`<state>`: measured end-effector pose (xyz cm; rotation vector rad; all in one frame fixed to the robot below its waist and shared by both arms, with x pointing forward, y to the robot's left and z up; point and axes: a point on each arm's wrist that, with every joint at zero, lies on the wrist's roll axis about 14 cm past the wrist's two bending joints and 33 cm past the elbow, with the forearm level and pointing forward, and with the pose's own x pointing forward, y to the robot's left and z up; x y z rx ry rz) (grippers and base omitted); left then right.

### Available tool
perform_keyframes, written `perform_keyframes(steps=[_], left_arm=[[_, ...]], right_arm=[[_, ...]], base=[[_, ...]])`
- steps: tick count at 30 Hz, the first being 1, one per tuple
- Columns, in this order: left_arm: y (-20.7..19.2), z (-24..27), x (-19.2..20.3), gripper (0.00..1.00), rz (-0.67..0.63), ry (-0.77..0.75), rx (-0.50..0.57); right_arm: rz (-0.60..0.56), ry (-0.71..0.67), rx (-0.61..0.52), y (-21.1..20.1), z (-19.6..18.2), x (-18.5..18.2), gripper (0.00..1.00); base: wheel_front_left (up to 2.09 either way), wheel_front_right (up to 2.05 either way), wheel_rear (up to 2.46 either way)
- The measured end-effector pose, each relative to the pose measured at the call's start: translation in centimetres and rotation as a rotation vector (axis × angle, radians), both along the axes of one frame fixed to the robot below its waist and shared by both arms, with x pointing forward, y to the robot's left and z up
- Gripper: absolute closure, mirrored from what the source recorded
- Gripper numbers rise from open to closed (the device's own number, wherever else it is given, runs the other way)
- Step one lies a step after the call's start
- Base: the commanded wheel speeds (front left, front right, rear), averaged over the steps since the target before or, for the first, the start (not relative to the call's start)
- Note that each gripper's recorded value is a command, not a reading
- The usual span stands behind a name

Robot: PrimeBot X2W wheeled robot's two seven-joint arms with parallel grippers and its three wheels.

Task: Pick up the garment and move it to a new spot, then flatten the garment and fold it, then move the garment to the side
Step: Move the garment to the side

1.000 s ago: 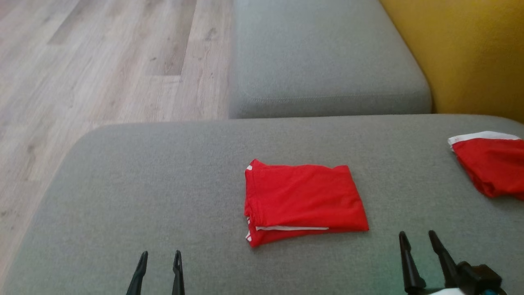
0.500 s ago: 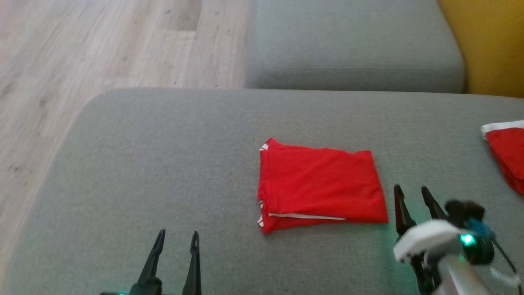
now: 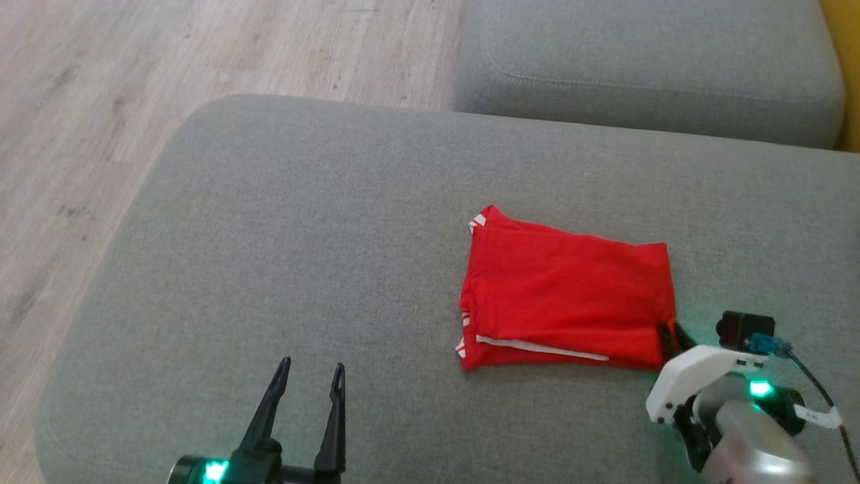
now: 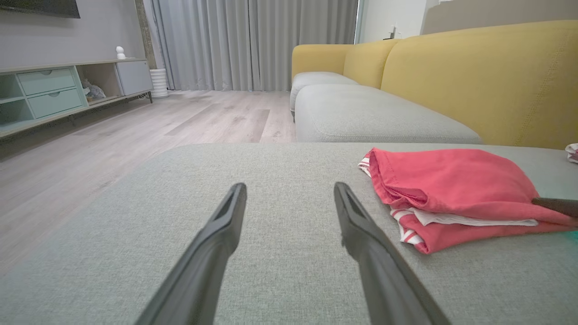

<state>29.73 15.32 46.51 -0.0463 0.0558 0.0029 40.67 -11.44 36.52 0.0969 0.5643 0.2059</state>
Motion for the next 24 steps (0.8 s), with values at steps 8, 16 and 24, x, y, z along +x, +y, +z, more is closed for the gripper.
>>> perform_keyframes(steps=[8,16,24], left_arm=[[-0.9,-0.5,1.1,0.00,-0.033,0.022,0.000],[-3.3,0.1,4.7,0.00,-0.112,0.002,-0.016],[-6.6,-1.2,9.0,0.00,-0.225,0.021,-0.050]], right_arm=[[-0.005,-0.065,-0.024,-1.2,1.2,2.0,1.00],[-0.057,-0.216,-0.216,-9.8,5.9,7.5,1.00],[-0.196,-0.296,-0.409,-20.9,10.1,10.9,1.00]], base=[[0.00,0.00,0.00],[0.00,0.00,0.00],[0.00,0.00,0.00]])
